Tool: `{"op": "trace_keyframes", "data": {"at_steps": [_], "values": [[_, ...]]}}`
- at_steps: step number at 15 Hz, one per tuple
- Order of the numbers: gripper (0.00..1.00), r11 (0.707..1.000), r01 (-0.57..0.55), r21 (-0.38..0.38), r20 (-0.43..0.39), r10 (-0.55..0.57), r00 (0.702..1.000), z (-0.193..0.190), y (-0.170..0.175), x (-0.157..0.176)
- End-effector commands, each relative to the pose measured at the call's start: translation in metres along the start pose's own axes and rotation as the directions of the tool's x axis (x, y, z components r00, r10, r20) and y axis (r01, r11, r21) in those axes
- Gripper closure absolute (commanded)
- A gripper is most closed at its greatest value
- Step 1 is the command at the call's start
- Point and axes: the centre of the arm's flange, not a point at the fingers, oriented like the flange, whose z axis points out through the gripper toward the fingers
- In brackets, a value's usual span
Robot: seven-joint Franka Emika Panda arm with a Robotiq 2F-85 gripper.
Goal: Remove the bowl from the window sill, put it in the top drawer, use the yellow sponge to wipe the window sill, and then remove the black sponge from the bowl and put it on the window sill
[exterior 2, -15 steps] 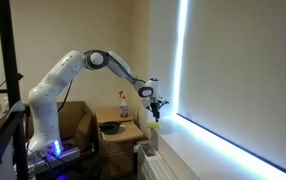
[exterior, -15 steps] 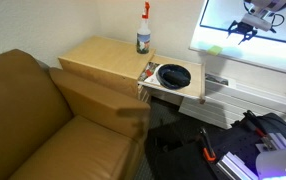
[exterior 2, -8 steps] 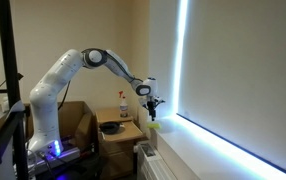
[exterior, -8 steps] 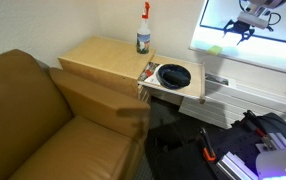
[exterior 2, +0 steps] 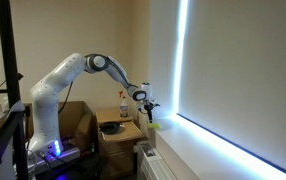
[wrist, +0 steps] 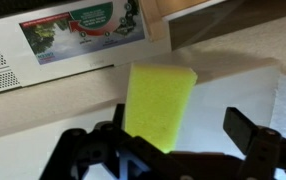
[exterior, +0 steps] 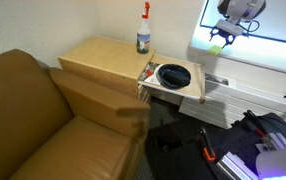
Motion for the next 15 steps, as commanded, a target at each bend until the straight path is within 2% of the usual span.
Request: {"op": "trace_keyframes", "data": {"at_steps": [1, 3, 4, 7, 10, 15], "values": [[0.0, 0.998, -0.035, -0.051, -0.105, 0.03, 0.994, 0.029, -0.011, 0.01], [0.0, 0.995, -0.042, -0.095, -0.147, 0.028, 0.989, 0.034, -0.008, 0.01], [0.0, 0.998, -0.028, -0.058, -0.099, 0.022, 0.995, 0.027, -0.004, 0.002], [0.0, 0.996, -0.036, -0.085, -0.127, 0.025, 0.992, 0.033, -0.003, 0.005], [0.0, 0.993, -0.04, -0.114, -0.09, 0.03, 0.995, 0.048, 0.002, 0.005], [0.0, 0.993, -0.042, -0.114, -0.091, 0.031, 0.995, 0.053, 0.007, -0.003]]}}
